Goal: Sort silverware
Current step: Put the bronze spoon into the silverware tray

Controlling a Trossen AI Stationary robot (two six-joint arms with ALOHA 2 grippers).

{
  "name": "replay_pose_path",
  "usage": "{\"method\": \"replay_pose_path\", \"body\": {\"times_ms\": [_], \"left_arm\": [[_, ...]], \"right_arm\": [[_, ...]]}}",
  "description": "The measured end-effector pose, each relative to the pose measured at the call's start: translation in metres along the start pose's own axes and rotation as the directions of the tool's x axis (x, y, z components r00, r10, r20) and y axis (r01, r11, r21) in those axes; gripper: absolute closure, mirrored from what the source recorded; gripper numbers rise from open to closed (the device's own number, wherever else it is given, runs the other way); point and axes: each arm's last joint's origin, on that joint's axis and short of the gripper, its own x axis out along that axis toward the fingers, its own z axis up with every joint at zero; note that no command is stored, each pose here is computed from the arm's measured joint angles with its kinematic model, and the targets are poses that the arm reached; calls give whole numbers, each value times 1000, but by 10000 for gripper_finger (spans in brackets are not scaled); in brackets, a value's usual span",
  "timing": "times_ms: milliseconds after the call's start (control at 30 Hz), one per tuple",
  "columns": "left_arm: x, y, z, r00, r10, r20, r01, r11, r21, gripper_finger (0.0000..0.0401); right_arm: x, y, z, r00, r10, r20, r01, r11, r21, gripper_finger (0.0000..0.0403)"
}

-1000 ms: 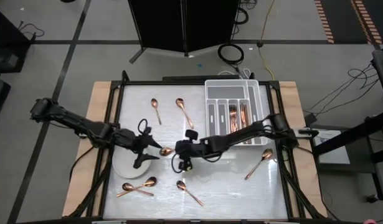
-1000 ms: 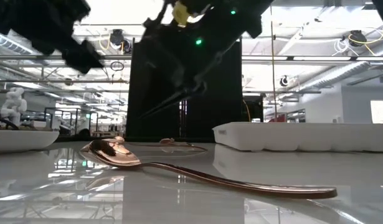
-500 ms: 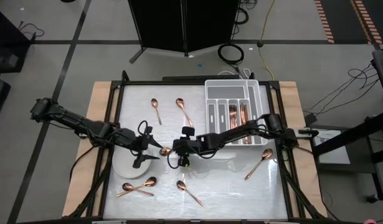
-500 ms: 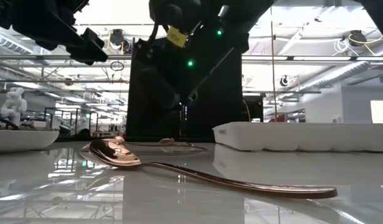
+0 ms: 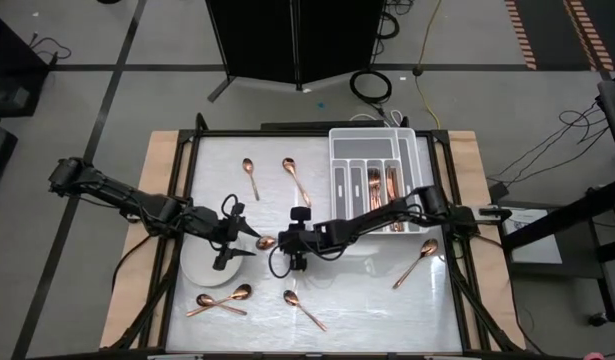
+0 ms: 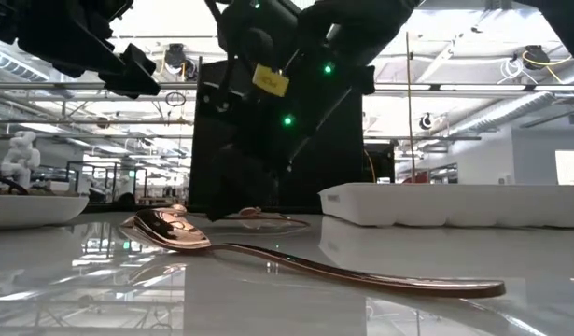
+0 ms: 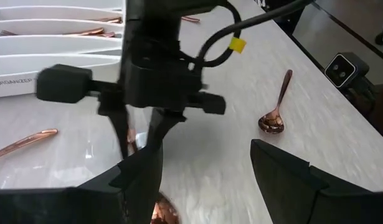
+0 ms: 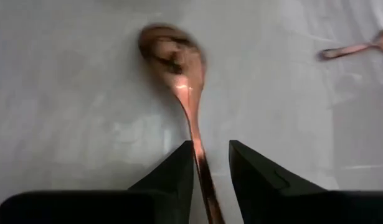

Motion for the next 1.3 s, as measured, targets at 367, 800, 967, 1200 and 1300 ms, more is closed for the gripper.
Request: {"method": "replay_pose_path", "body": {"times_ms": [367, 800, 967, 1200, 1300], "left_arm": [[0, 1, 0, 1000, 4, 2, -4, 997, 71, 160], [-3, 16, 17, 983, -40, 182, -15, 957, 288, 160], [-22, 12, 31, 905, -281, 320, 144, 910, 390, 160], [-38, 7, 24, 817, -394, 422, 205, 881, 426, 160], [-39, 4, 21, 775, -423, 469, 198, 868, 456, 160]], "right_arm": [[21, -8, -15, 991, 116, -67, -114, 993, 20, 310], [-4, -22, 0, 990, 132, -43, -126, 985, 117, 396], [-40, -36, 27, 988, 118, 100, -132, 981, 145, 399], [-94, -19, 35, 875, 160, 457, -254, 955, 151, 401], [-110, -13, 33, 712, 215, 669, -369, 925, 95, 401]]}}
